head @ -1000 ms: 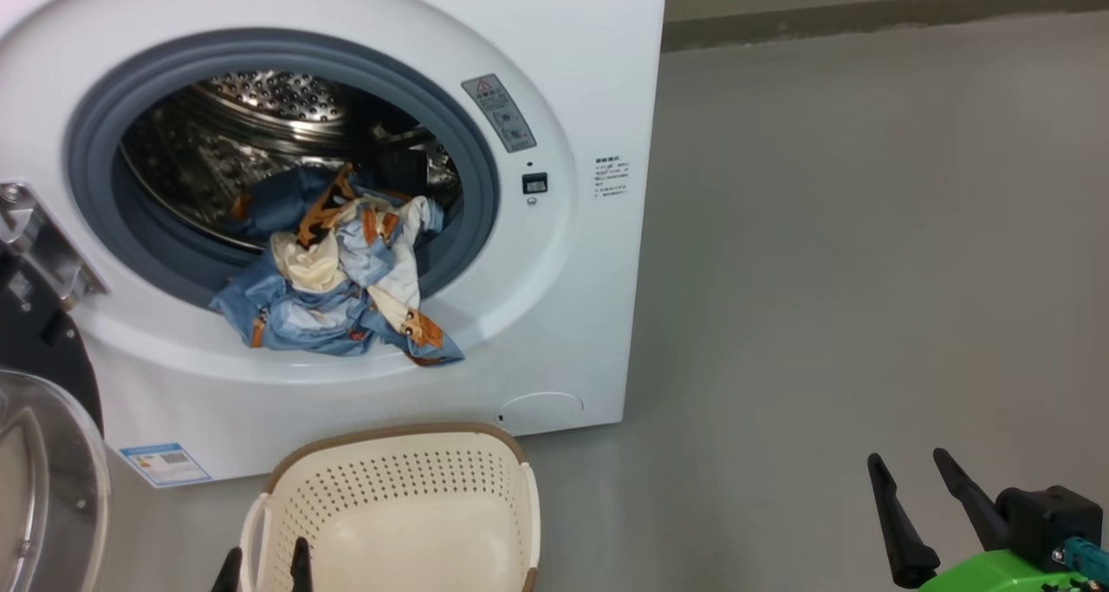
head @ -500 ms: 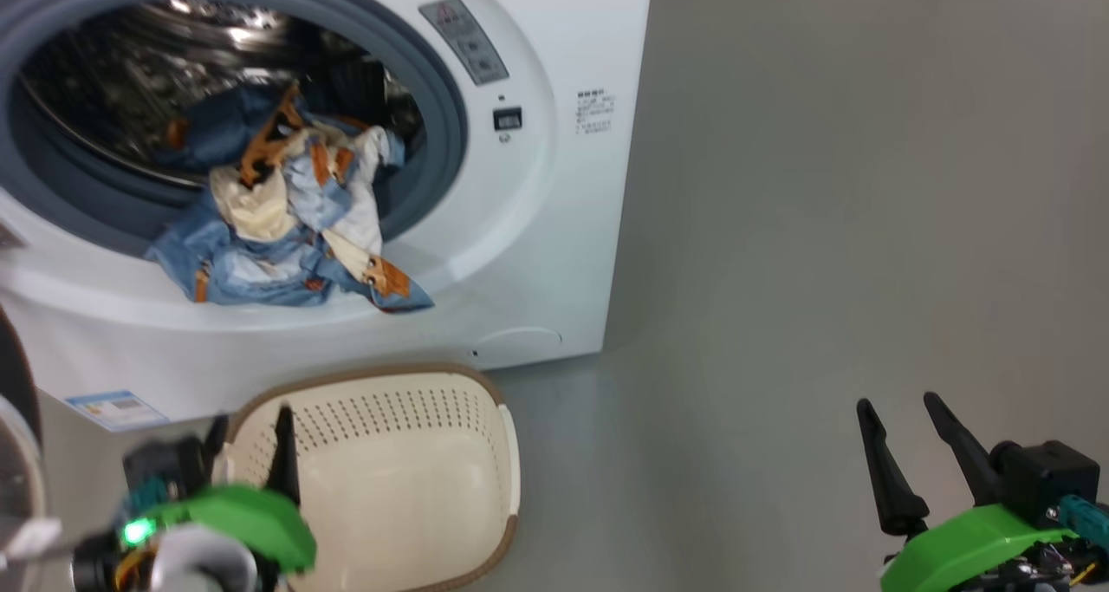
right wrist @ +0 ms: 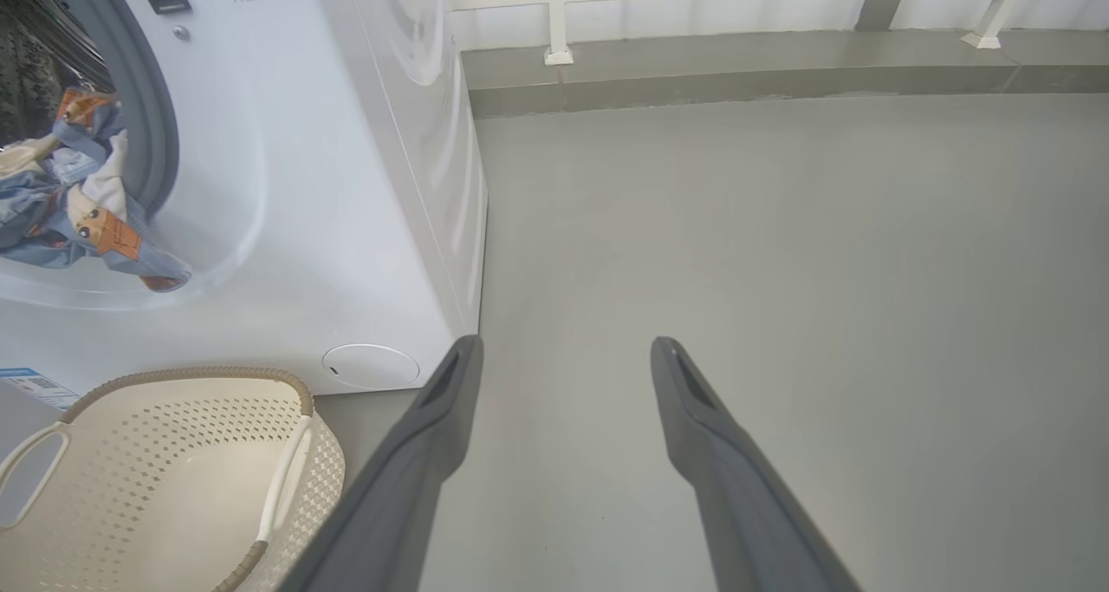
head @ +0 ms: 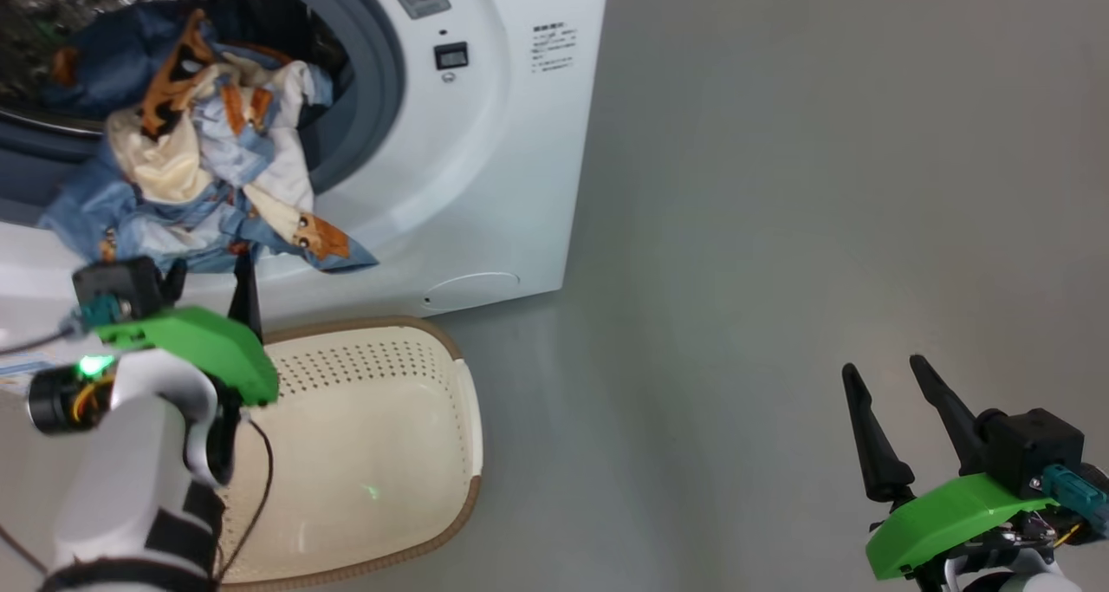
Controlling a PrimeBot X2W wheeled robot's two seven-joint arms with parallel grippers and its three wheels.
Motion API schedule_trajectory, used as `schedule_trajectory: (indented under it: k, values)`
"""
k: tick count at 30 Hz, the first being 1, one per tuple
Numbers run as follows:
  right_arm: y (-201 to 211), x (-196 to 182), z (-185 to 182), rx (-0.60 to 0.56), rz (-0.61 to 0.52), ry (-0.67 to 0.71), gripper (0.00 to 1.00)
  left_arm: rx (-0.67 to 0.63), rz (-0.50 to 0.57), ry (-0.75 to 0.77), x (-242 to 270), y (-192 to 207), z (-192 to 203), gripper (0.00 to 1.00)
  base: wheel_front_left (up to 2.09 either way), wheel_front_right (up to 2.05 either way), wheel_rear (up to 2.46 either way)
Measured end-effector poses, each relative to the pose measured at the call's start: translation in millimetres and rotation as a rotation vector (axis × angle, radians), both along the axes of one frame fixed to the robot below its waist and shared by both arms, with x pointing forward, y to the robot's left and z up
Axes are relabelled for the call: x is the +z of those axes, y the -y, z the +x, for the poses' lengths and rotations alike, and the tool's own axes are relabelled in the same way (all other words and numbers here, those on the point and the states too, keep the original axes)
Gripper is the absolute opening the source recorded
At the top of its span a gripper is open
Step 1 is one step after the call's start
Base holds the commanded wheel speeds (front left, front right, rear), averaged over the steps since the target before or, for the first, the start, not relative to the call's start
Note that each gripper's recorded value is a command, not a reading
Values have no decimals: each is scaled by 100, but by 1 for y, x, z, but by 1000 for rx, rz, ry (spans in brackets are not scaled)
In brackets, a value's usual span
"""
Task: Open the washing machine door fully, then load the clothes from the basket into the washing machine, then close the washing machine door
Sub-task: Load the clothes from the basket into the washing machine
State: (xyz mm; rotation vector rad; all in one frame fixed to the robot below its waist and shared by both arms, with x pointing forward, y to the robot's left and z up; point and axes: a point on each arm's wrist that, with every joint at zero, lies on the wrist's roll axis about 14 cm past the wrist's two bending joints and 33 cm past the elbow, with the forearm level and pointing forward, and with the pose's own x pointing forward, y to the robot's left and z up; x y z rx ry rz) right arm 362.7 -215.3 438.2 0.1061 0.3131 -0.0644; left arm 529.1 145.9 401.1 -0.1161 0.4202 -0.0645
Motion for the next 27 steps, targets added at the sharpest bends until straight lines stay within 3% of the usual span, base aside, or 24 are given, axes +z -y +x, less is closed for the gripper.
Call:
schedule_trajectory:
  k: [10,25,26,27]
  values:
    - [4,-4,1,-18,6,-3,100,-2,20,-103,-4,-1,34,100,0,0,0]
    - [26,-24,-7,-112,42,-38,100,-48,91,-335,-53,15,59,100,0,0,0]
    - [27,-24,-6,-114,39,-33,100,-51,92,-348,-56,16,59,82,0,0,0]
    - [28,-24,-6,-117,38,-34,100,-54,92,-355,-58,17,59,52,0,0,0]
